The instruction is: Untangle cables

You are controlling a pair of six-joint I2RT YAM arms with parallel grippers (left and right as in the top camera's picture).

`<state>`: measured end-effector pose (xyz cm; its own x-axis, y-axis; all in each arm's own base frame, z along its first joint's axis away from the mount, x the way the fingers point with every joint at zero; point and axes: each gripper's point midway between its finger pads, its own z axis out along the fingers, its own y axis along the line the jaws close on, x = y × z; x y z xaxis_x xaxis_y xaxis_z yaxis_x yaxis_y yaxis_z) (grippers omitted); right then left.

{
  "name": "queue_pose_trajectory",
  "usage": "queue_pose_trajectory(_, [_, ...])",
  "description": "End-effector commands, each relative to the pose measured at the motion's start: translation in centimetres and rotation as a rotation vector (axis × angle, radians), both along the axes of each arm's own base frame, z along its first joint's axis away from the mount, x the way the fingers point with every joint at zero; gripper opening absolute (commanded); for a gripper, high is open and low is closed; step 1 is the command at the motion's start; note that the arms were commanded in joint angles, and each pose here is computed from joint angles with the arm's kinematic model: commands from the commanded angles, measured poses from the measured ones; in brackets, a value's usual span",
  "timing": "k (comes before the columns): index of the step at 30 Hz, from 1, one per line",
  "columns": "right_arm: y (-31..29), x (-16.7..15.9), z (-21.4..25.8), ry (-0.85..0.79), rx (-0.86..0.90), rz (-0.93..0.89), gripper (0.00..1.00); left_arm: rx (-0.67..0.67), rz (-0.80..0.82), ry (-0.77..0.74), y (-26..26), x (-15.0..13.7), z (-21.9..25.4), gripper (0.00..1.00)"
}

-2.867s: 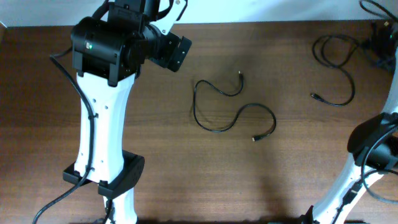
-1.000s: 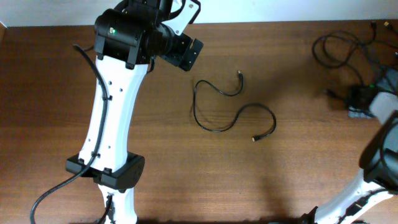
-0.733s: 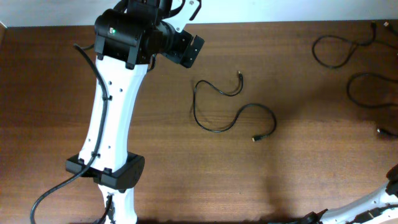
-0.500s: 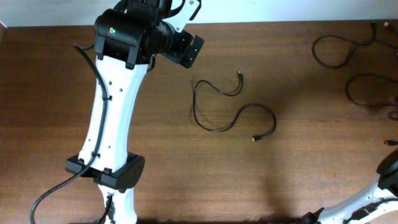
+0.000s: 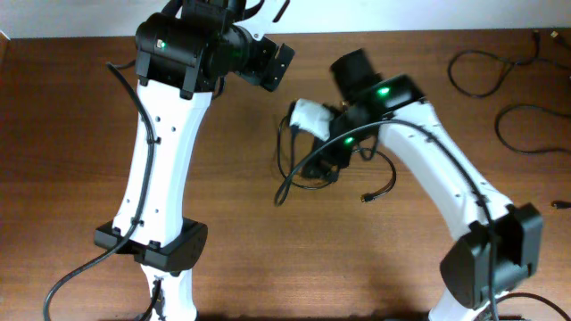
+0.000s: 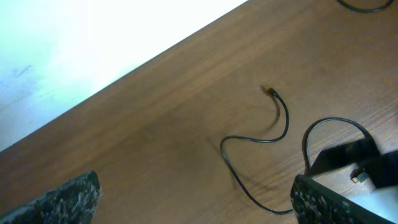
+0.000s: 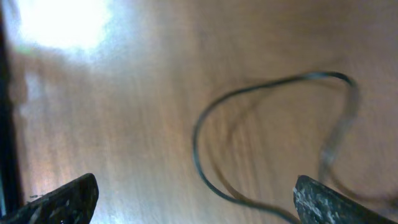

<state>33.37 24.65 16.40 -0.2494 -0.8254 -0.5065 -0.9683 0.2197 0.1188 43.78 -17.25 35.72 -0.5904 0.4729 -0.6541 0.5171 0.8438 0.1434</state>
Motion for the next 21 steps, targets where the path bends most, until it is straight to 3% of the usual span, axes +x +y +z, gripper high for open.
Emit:
queue_pose_trajectory(1, [3.0,-2.5,-3.6,0.049,0.01,0.131,0.93,0.044,0.089,-0.129,2.1,1.8,2.5,0.99])
queue_pose_trajectory(2, [3.8,-3.1,-3.9,0.068,0.025,0.151,0.87,0.031,0.105,-0.151,2.6,2.0,3.2,0.99])
queue_pose_trajectory(4, [4.7,-3.3,-5.3,0.086,0.017,0.172,0.88,-0.005,0.191,-0.2,5.9,2.1,5.4,0.99])
queue_pose_trajectory(5, [5.0,-3.3,-6.4,0.108,0.01,0.166,0.99,-0.018,0.244,-0.201,7.9,1.6,6.1,0.99])
queue_pose_trajectory(7, [5.4,-3.3,-7.2,0.141,0.022,0.159,0.99,-0.005,0.292,-0.178,10.4,0.6,6.2,0.99])
queue_pose_trajectory(8, [5.5,-3.4,-7.8,0.154,0.024,0.161,0.88,-0.002,0.318,-0.154,11.8,0.3,5.8,0.99])
queue_pose_trajectory(9, [5.5,-3.3,-8.3,0.162,0.019,0.161,0.85,0.001,0.324,-0.147,12.1,0.2,5.7,0.99])
queue_pose_trajectory(11, [5.6,-3.2,-10.4,0.194,0.003,0.159,0.93,0.006,0.326,-0.142,12.2,0.1,5.6,0.98])
queue_pose_trajectory(13, [5.4,-3.5,-12.2,0.237,-0.02,0.157,0.94,0.006,0.328,-0.142,12.3,0.1,5.6,0.99])
queue_pose_trajectory(20, [4.2,-5.5,-17.0,0.261,-0.035,0.17,0.93,0.012,0.33,-0.123,12.4,-0.2,5.2,0.99])
queue_pose_trajectory(21, [4.1,-5.7,-17.6,0.258,-0.033,0.171,0.87,0.013,0.329,-0.121,12.4,-0.2,5.2,0.99])
